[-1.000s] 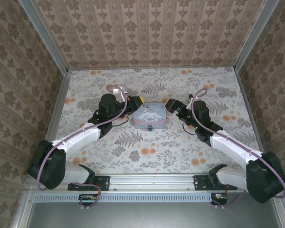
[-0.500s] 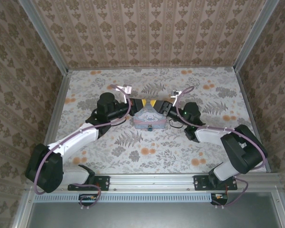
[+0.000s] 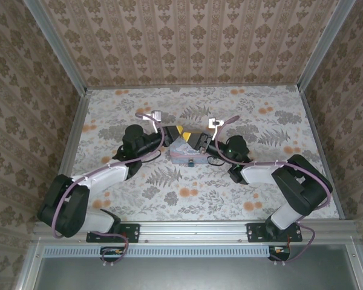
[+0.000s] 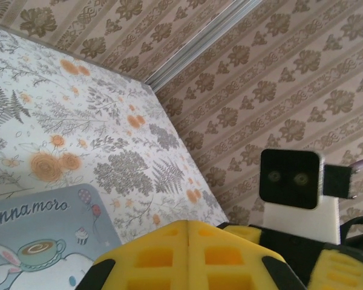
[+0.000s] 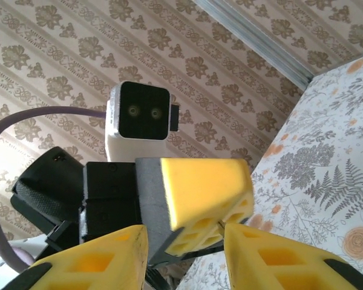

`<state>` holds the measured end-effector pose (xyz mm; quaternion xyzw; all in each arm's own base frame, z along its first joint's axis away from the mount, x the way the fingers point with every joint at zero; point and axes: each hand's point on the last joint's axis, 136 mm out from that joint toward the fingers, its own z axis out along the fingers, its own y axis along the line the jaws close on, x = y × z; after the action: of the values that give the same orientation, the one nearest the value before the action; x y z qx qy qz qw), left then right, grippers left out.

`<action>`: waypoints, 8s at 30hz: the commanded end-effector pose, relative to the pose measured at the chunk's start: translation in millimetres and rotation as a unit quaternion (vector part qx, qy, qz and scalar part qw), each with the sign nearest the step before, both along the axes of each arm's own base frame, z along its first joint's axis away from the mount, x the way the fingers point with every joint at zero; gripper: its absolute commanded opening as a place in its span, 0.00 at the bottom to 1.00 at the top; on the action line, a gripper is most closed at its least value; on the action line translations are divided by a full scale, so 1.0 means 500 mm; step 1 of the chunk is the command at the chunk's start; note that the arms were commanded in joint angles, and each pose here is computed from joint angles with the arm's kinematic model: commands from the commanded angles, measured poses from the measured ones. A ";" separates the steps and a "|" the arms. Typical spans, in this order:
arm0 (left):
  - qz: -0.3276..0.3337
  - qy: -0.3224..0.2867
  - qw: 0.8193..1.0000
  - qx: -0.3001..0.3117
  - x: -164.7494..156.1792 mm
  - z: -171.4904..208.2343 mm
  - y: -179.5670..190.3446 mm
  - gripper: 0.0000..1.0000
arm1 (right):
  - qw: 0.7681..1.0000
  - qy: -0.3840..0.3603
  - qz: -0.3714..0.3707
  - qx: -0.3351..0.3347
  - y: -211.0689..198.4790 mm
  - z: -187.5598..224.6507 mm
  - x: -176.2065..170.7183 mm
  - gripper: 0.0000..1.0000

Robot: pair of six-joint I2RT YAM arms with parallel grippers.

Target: Unlock a padlock with a key

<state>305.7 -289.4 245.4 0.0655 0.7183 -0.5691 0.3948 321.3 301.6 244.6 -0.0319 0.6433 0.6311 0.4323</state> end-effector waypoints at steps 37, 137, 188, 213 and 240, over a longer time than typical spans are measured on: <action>0.003 -0.009 0.999 -0.046 0.001 0.034 0.000 0.00 | 0.999 -0.030 -0.016 0.020 -0.006 0.041 0.016 0.33; -0.049 -0.014 0.935 0.352 -0.194 -0.349 -0.047 0.85 | 0.962 0.215 -0.090 -0.142 -0.111 -0.236 0.040 0.00; -0.031 0.043 0.991 0.121 -0.089 -0.401 -0.122 0.79 | 0.949 0.263 -0.103 -0.141 -0.138 -0.307 0.077 0.00; 0.003 0.075 0.989 0.129 -0.089 -0.419 -0.135 0.76 | 0.949 0.265 -0.105 -0.137 -0.140 -0.310 0.076 0.00; 0.024 0.095 0.987 0.131 -0.087 -0.460 -0.118 0.35 | 0.948 0.266 -0.109 -0.137 -0.147 -0.314 0.069 0.00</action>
<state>272.5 -357.8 49.1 0.0507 0.7892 -0.4942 0.3610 363.4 232.7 105.2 0.1380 0.8018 0.4853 0.3204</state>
